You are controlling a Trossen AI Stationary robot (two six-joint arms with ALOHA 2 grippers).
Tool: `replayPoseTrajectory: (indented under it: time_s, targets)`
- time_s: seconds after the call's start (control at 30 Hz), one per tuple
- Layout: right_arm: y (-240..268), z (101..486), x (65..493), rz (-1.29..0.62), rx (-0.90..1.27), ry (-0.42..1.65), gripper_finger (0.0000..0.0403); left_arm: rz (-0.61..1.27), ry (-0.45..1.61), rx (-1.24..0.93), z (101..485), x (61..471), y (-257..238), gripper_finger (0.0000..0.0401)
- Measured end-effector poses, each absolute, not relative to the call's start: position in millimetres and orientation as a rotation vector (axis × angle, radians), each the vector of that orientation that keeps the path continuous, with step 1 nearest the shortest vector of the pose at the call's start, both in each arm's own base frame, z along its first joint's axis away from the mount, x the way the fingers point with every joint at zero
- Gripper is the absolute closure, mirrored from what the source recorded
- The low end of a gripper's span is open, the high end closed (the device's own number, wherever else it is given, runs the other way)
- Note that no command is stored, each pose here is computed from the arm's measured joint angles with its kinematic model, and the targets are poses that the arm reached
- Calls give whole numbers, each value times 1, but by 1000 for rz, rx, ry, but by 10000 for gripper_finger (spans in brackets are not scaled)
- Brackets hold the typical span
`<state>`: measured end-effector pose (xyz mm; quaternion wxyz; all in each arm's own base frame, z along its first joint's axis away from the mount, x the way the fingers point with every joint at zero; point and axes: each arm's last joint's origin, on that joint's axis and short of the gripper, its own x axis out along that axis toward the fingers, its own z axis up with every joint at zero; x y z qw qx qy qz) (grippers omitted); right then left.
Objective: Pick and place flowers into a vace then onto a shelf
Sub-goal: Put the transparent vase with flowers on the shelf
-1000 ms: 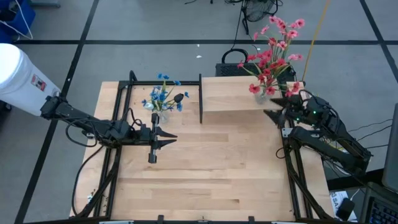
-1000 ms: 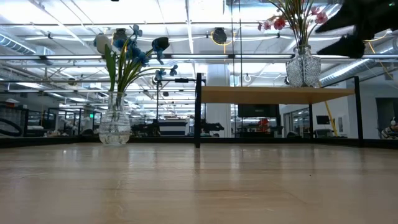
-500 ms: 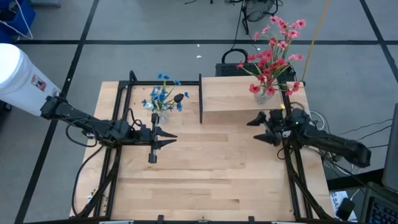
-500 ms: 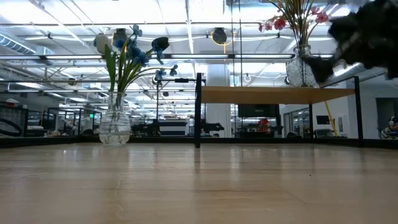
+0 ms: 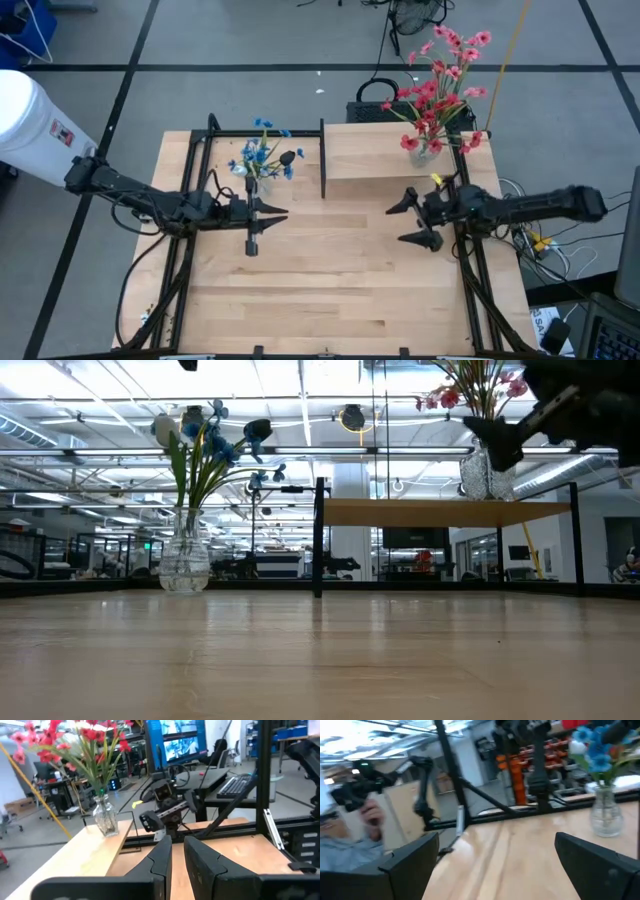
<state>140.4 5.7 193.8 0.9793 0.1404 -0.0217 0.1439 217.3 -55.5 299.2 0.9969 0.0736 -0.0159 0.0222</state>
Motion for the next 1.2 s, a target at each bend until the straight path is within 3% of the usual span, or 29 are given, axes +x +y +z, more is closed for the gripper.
replayPoseTrajectory:
  time_s: [0.23, 0.47, 1.2]
  targets:
    - [16, 188, 181, 146, 193, 92, 14, 56, -41, 123, 300, 219, -51, 343]
    - [21, 190, 241, 138, 144, 204, 14, 58, -47, 120, 300, 219, -51, 343]
    - [-35, 169, 407, -4, 122, 121, 14, 56, -48, 76, 300, 219, -51, 343]
